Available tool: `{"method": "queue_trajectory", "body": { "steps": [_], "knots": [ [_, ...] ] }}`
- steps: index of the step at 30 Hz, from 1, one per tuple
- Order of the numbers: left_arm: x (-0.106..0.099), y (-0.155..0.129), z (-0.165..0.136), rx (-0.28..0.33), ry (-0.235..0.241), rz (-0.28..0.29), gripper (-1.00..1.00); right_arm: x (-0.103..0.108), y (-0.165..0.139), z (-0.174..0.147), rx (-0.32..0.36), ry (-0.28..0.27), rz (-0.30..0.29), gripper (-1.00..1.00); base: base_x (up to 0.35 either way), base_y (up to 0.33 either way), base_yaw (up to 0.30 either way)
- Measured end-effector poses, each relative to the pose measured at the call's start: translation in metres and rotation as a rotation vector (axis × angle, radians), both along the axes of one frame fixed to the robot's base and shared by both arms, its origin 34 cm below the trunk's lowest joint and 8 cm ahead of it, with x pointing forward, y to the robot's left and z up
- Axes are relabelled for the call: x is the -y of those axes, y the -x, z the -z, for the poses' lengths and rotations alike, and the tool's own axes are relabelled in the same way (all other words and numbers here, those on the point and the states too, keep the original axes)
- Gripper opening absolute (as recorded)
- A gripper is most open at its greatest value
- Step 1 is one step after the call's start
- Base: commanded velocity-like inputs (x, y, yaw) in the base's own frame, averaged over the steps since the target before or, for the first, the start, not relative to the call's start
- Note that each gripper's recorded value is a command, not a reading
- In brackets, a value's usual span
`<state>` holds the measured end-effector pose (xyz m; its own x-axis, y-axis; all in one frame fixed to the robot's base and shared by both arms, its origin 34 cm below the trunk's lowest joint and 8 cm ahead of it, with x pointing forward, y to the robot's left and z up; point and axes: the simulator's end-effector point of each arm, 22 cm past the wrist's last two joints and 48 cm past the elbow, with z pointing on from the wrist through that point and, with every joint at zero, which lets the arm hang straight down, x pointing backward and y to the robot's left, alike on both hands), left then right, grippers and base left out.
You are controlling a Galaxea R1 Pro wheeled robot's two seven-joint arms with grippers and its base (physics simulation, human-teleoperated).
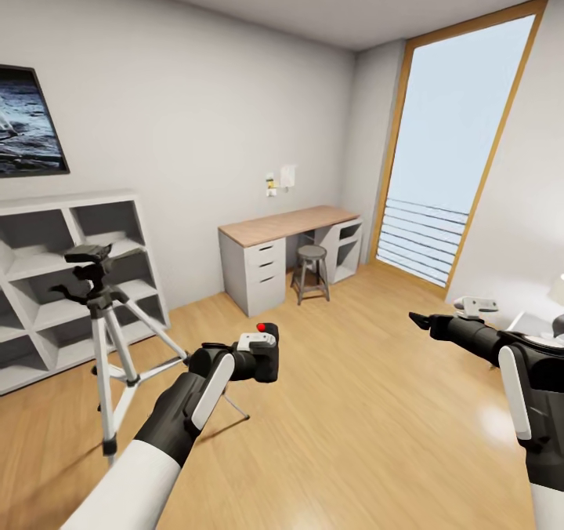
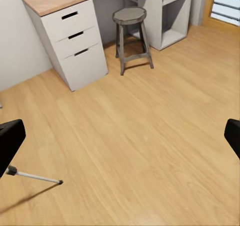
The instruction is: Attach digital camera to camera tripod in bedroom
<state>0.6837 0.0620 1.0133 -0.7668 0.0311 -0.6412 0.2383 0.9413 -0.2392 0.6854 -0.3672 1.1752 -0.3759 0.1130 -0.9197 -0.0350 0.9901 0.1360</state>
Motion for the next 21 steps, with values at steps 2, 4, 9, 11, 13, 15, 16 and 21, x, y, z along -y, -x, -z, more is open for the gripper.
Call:
{"method": "queue_trajectory", "body": {
  "steps": [2, 4, 9, 11, 13, 15, 16, 21],
  "knots": [
    [-0.0002, -0.0001, 0.0000, 0.000, -0.001, 0.000, -1.00, 0.0001, 0.0001, 0.0000, 0.000, 0.000, 0.000, 1.00, 0.308, -0.166, 0.000],
    [-0.0015, -0.0003, 0.0002, 0.000, -0.001, -0.002, -1.00, 0.0000, -0.0001, -0.0003, 0.000, 0.000, 0.000, 1.00, 0.309, -0.171, 0.129],
    [-0.0020, -0.0004, 0.0001, 0.000, -0.002, -0.003, -1.00, -0.0001, -0.0001, -0.0002, 0.000, -0.001, -0.001, 1.00, 0.309, -0.166, 0.194],
    [-0.0025, -0.0005, 0.0001, 0.001, -0.003, -0.003, -1.00, -0.0001, -0.0001, -0.0003, 0.001, -0.001, -0.001, 1.00, 0.309, -0.159, 0.225],
    [-0.0027, -0.0006, 0.0001, 0.001, -0.004, -0.003, -1.00, -0.0001, -0.0001, -0.0004, 0.001, -0.001, -0.001, 1.00, 0.309, -0.157, 0.234],
    [-0.0025, -0.0006, 0.0000, 0.001, -0.003, -0.003, -1.00, 0.0002, -0.0001, -0.0004, 0.001, 0.000, 0.000, 1.00, 0.309, -0.159, 0.248],
    [-0.0025, -0.0006, -0.0001, 0.001, -0.004, -0.003, -1.00, 0.0002, -0.0001, -0.0005, 0.001, 0.000, 0.000, 1.00, 0.309, -0.163, 0.252],
    [-0.0023, -0.0005, -0.0001, 0.001, -0.004, -0.003, -1.00, 0.0002, 0.0001, -0.0004, -0.001, 0.000, -0.002, 1.00, 0.309, -0.173, 0.259]
  ]
}}
